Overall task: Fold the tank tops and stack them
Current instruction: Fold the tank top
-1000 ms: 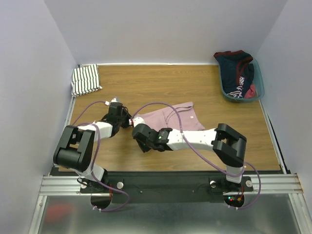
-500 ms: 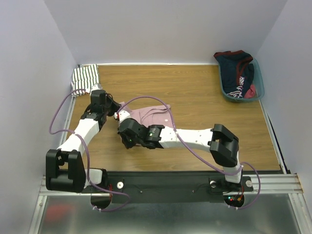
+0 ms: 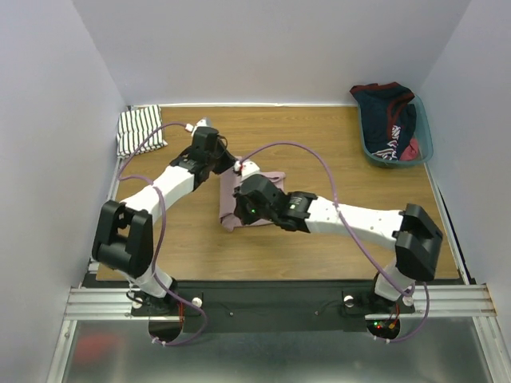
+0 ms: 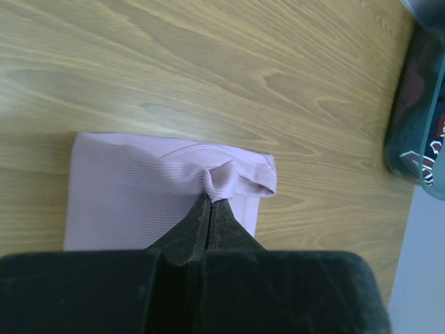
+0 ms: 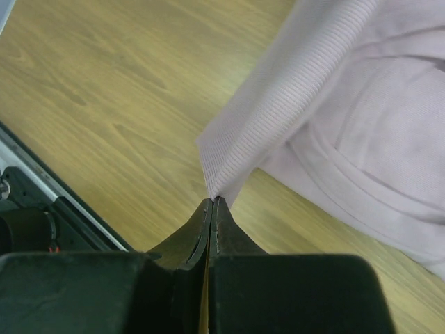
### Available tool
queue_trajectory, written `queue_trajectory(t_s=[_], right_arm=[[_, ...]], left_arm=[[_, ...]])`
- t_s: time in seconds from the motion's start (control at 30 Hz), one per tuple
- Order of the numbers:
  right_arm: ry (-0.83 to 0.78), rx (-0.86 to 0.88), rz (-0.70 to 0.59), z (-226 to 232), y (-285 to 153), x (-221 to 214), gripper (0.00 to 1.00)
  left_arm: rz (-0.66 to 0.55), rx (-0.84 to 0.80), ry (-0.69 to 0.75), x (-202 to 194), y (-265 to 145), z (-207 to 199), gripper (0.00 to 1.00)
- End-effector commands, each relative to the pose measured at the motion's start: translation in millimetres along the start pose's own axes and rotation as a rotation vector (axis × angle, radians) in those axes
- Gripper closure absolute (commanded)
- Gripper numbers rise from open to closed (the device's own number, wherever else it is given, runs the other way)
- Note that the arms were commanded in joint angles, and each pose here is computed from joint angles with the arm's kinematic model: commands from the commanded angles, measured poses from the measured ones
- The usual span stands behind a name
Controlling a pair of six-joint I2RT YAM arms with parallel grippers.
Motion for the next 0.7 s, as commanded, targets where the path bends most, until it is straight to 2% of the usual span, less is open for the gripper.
queue_trajectory(t_s=[0.0, 0.1, 0.23, 0.6, 0.63, 0.67], right_arm=[[0.072, -0.003, -0.066, -18, -21, 8, 1.0], [0.108, -0.034, -0.096, -37, -35, 8, 1.0], [0.148, -0.101, -0.078, -65, -44, -16, 1.0], [0.24, -0.277, -0.081, -116, -64, -66, 0.99], [0.248, -0.287, -0.076, -118, -64, -71, 0.96], [0.266, -0.299, -0.077, -120, -65, -75, 0.93]], left_arm=[[-0.051, -0.082, -0.019, 10, 13, -47, 1.0], [-0.001, -0.085, -0.002, -10, 30, -58, 1.0], [0.042, -0.099, 0.016, -28, 53, -79, 1.0], [0.119, -0.179, 0.083, -76, 86, -130, 1.0], [0.126, -0.188, 0.089, -77, 89, -132, 0.96], [0.149, -0.185, 0.104, -87, 95, -130, 0.84]])
Point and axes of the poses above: each gripper's point midway between its finger pads, its own y axis out along the fingers, its own z axis along the line the jaws close on, x = y × z, the point moved 5 cm from there along -y, back along the fingers, and after that the axes turned 4 degrees about -y, right-handed, at the moved point
